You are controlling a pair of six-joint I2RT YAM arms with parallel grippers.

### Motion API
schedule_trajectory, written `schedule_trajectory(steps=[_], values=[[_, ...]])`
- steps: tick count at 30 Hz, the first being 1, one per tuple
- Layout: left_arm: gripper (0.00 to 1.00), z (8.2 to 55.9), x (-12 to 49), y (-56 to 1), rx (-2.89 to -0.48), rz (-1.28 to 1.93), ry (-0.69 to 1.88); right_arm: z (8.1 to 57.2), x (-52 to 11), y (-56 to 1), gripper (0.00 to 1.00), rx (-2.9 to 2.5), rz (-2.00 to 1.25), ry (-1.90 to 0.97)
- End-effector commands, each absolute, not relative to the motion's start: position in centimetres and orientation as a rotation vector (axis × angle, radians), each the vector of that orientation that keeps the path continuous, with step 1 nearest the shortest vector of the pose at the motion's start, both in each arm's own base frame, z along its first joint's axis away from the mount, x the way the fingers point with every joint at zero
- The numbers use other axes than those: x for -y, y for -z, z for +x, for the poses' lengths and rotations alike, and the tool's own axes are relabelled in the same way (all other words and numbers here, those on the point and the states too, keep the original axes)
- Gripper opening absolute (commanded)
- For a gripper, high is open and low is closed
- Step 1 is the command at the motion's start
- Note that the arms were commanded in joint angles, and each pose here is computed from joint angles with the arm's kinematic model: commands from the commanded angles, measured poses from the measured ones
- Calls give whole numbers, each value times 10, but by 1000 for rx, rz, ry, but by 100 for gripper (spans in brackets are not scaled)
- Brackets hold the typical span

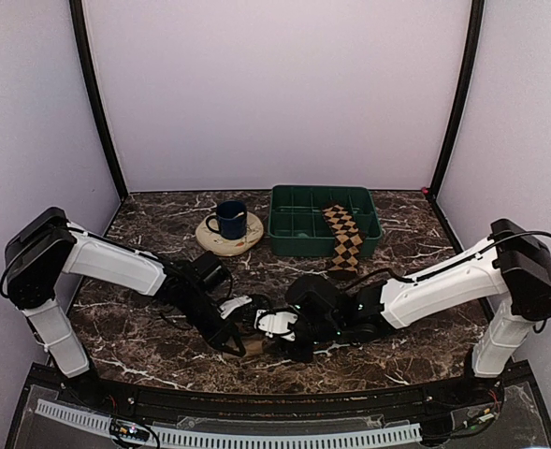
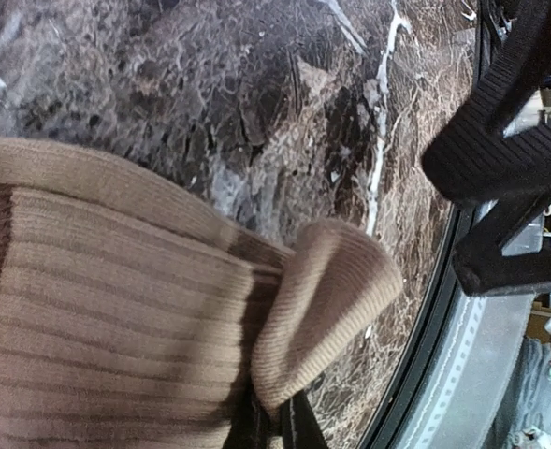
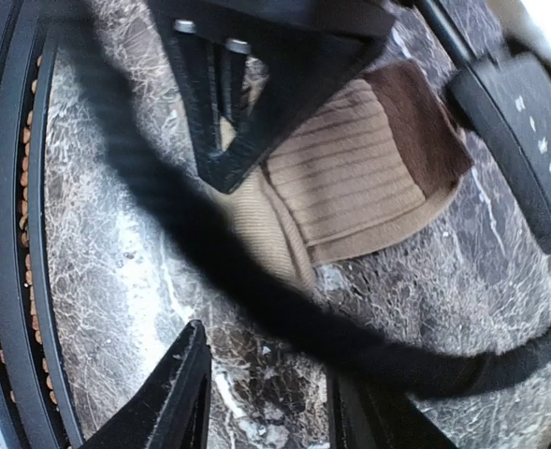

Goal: Roll the socks
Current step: Roll the sock at the center of the board.

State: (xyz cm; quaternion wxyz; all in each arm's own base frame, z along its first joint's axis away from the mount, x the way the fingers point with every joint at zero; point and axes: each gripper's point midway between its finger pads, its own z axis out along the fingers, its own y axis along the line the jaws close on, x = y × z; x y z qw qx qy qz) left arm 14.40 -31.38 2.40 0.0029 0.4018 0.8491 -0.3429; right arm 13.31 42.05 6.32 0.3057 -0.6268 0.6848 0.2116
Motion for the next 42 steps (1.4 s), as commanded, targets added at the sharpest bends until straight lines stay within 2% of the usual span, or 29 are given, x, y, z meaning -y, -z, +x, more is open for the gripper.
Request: schedule_trajectory(steps=[1,11,29,35,42], values=[[0,134,311,-22,-2725,1259,1165,132,-434,-76,40,-1679,-1692,-458],[0,133,308,-13,-2777,1247,1190,112,-451,-62,45,-1564,-1842,-350],[0,128,308,-12,-2804,1242,1283,123,-454,-29,43,-1487,-1944,-176],[0,127,308,-13,-2804,1245,1304,130,-448,-18,38,-1507,-1963,-162],[0,127,307,-15,-2806,1243,1323,138,-437,-1,23,-1571,-2032,-167]])
